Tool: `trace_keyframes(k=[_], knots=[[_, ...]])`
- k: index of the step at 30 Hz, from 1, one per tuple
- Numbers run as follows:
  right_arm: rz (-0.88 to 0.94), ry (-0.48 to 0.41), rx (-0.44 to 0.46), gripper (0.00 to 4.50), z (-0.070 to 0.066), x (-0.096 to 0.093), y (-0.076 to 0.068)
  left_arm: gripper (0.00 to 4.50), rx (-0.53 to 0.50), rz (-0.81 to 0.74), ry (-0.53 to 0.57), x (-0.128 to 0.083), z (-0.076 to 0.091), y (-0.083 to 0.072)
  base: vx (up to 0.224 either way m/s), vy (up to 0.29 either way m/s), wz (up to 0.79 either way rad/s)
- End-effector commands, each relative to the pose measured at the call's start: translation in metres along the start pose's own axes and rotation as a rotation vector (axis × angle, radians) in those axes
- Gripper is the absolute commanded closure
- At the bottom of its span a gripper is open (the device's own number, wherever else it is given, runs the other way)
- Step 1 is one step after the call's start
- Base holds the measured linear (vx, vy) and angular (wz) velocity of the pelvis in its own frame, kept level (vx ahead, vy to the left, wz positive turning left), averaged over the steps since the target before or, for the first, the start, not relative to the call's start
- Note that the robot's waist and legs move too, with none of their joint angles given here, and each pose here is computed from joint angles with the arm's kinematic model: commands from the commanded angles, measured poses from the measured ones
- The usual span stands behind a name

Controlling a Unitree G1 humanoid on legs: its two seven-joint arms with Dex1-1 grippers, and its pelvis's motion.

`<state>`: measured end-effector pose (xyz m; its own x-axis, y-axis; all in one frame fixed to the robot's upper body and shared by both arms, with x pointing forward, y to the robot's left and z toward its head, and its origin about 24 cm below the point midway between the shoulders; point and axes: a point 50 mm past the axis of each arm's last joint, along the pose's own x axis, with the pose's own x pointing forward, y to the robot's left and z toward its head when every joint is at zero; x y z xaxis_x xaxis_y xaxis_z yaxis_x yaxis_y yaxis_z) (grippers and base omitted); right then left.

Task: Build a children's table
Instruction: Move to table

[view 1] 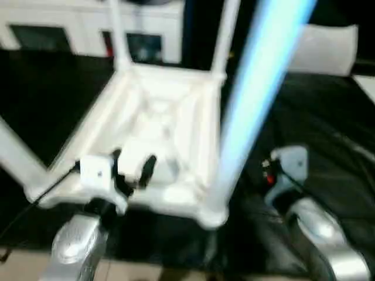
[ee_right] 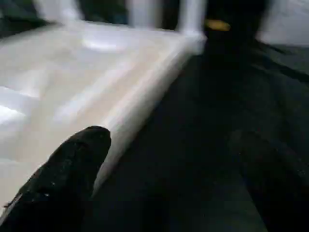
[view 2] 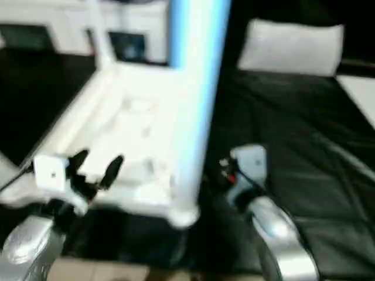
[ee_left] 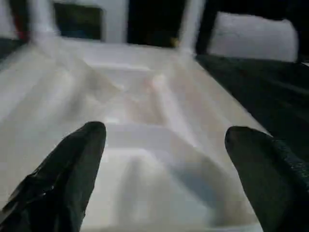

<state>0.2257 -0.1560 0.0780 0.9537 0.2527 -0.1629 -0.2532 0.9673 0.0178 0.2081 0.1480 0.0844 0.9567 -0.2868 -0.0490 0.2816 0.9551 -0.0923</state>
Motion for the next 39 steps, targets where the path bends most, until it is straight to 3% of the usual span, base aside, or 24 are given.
trace_keyframes(k=[1,8,13,24,25,30,34,37,39], knots=[[-0.016,-0.005,-0.006,0.0,0.001,-0.001,-0.001,0.14,0.017,-0.013,-0.002,-0.002,0.001,0.002,0.006,-0.063,-0.08],[0.005,0.011,0.003,0.0,-0.001,-0.002,0.004,0.14,0.021,-0.057,-0.024,0.001,0.004,0.001,-0.073,-0.022,-0.01],[0.016,0.017,0.005,0.0,-0.002,-0.003,0.008,0.14,0.078,0.002,0.0,0.01,0.005,0.01,-0.09,0.069,-0.43],[0.012,-0.002,-0.038,0.0,0.002,-0.001,0.003,0.14,0.069,-0.065,0.012,0.018,0.009,0.009,-0.044,-0.053,-0.18],[0.082,-0.001,-0.063,0.0,0.005,0.0,0.003,0.14,0.072,-0.124,0.07,0.02,0.007,0.013,-0.03,-0.165,0.01],[0.207,0.013,-0.123,0.0,0.008,0.0,0.0,0.14,0.136,-0.239,0.133,0.023,0.008,0.023,-0.047,-0.12,-0.05],[0.303,0.043,-0.206,0.0,0.011,0.0,-0.009,0.14,0.202,-0.457,0.215,0.021,0.01,0.029,-0.029,-0.011,-0.01],[0.377,0.025,-0.178,0.0,0.018,0.002,-0.011,0.14,0.263,-0.599,0.287,0.02,0.013,0.039,0.001,0.018,-0.01],[0.431,0.027,-0.205,0.0,0.02,0.002,-0.01,0.3,0.313,-0.665,0.321,0.023,0.015,0.046,0.006,0.053,-0.02]])
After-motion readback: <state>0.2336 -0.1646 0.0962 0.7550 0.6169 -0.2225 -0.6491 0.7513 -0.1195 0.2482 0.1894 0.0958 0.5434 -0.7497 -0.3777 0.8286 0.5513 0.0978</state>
